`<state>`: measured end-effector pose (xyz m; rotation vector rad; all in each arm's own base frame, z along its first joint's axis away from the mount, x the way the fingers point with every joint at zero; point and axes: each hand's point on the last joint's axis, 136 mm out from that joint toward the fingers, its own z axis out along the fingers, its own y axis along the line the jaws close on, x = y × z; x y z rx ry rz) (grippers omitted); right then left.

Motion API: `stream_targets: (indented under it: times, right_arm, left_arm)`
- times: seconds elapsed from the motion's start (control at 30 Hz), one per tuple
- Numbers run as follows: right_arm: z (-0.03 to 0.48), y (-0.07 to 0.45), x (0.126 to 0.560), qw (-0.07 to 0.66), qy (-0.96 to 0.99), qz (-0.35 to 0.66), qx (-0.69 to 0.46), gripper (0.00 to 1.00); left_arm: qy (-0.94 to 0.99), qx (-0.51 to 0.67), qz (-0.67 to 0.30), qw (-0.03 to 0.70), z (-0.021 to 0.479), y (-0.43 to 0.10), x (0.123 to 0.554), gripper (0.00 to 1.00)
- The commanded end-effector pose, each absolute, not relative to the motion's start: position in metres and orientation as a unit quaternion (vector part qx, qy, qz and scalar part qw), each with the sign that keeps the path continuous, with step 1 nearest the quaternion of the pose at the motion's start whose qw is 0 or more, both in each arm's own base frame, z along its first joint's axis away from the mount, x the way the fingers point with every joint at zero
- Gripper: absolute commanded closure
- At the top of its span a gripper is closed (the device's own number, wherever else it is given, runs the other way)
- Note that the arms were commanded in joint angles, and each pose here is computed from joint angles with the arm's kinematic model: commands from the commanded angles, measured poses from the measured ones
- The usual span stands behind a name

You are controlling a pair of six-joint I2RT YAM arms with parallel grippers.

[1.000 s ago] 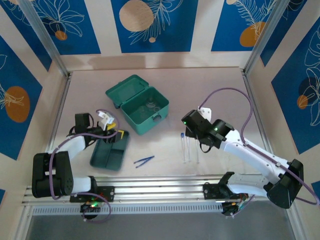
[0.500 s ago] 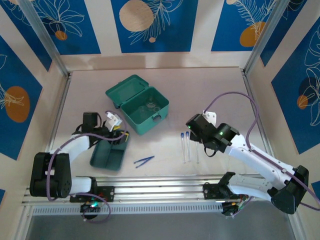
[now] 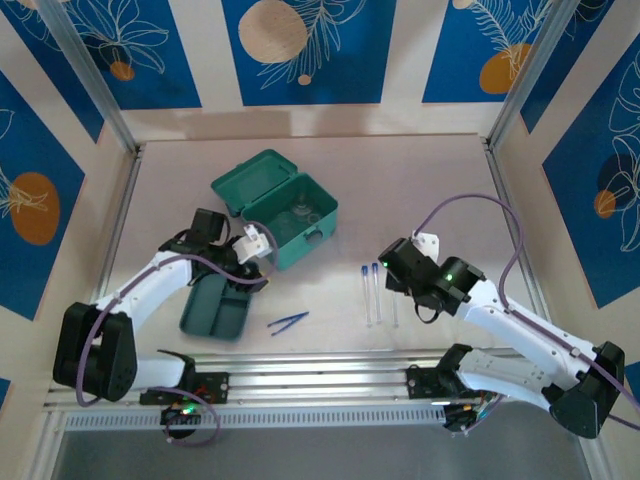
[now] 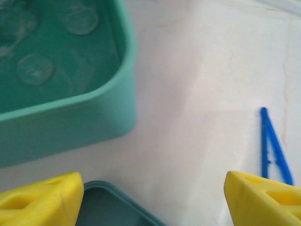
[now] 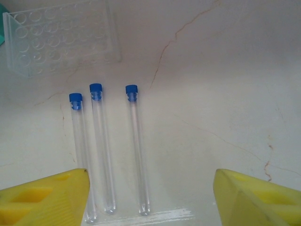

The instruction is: Organize the chemistry lab equipment

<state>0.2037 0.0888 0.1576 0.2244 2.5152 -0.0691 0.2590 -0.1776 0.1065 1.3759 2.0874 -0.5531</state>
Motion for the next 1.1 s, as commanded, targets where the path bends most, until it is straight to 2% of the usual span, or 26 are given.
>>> stream_targets:
  times: [0.0,0.33,0.53,1.07]
  right_arm:
    - [0.151,0.085,0.201,0.296,0.95,-0.026,0.092,0.29]
    - [0.123,0.075,0.2,0.277,0.955,-0.011,0.1,0.29]
    - [0.106,0.08,0.2,0.272,0.957,0.032,0.096,0.26]
    - [0.103,0.079,0.201,0.267,0.958,0.027,0.098,0.25]
  left_arm:
    - [0.783,0.545,-0.195,0.227,0.107,-0.179,0.23,0.21]
    - [0.793,0.574,-0.121,0.163,0.08,-0.194,0.198,0.21]
    - [0.79,0.581,-0.139,0.138,0.067,-0.206,0.181,0.21]
    - [0.763,0.617,-0.171,0.093,0.042,-0.227,0.144,0.27]
